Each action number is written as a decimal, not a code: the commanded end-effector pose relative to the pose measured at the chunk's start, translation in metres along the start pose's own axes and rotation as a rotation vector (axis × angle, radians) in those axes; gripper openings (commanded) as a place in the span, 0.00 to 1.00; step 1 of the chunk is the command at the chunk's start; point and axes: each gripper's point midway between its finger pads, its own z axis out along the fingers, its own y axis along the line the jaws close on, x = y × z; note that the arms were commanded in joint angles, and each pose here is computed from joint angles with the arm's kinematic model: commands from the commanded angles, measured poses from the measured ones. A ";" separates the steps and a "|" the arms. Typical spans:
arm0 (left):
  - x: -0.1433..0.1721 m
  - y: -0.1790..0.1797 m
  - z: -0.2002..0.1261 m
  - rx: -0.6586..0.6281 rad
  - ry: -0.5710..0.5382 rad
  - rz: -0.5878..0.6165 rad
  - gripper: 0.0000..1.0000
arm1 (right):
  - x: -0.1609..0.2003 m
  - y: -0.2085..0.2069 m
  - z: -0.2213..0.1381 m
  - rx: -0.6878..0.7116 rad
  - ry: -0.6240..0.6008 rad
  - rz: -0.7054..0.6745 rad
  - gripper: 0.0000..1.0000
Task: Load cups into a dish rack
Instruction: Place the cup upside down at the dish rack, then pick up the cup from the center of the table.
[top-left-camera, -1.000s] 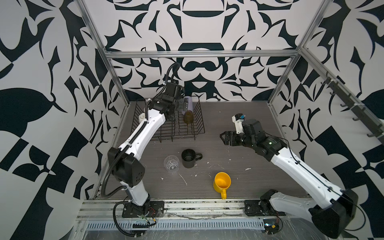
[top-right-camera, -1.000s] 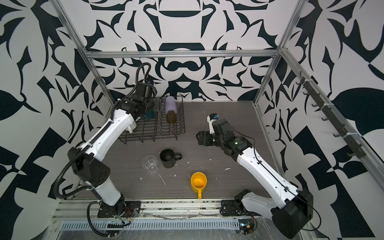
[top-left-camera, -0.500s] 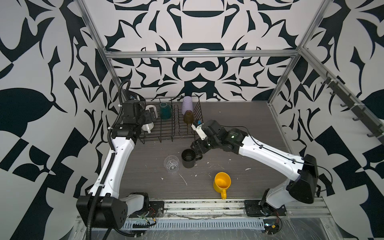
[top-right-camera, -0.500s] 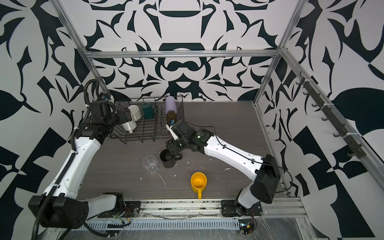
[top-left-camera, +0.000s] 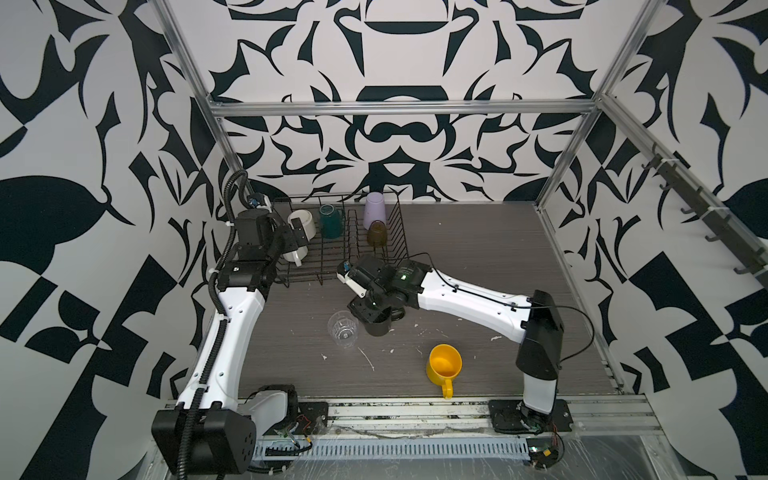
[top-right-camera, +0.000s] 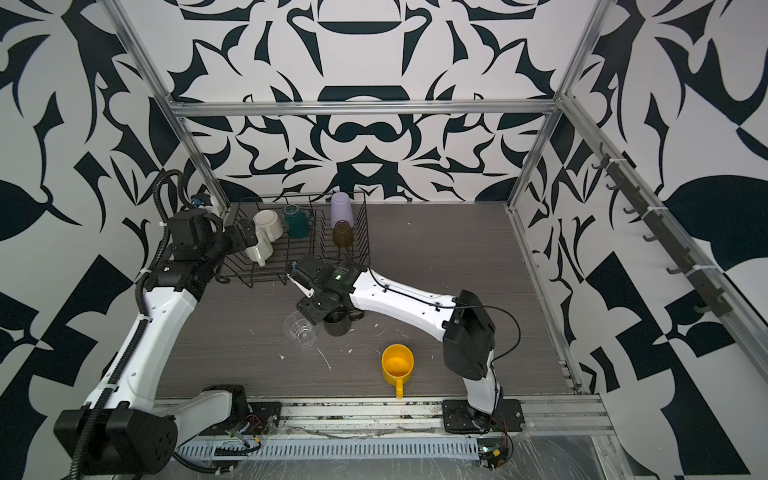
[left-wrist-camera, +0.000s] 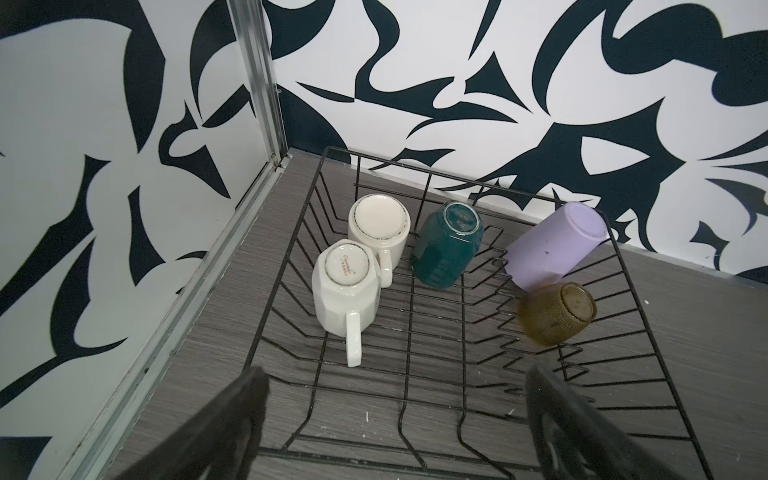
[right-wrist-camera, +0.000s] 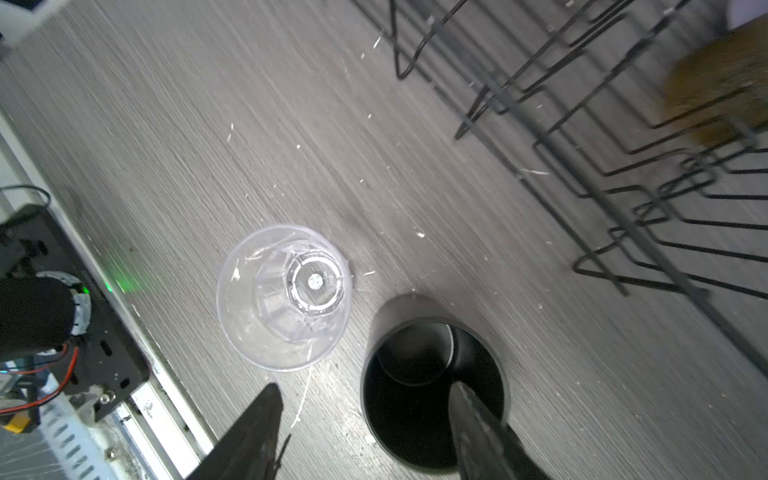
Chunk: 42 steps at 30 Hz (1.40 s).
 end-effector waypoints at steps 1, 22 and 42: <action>-0.002 0.006 -0.001 0.025 -0.014 -0.076 0.99 | -0.010 0.008 -0.006 -0.011 -0.012 -0.033 0.65; -0.007 0.027 -0.008 -0.003 -0.034 -0.148 0.99 | -0.010 0.017 0.063 -0.013 0.065 -0.046 0.46; -0.007 0.034 -0.006 -0.005 -0.031 -0.180 0.99 | -0.028 0.033 0.030 -0.109 -0.012 -0.015 0.00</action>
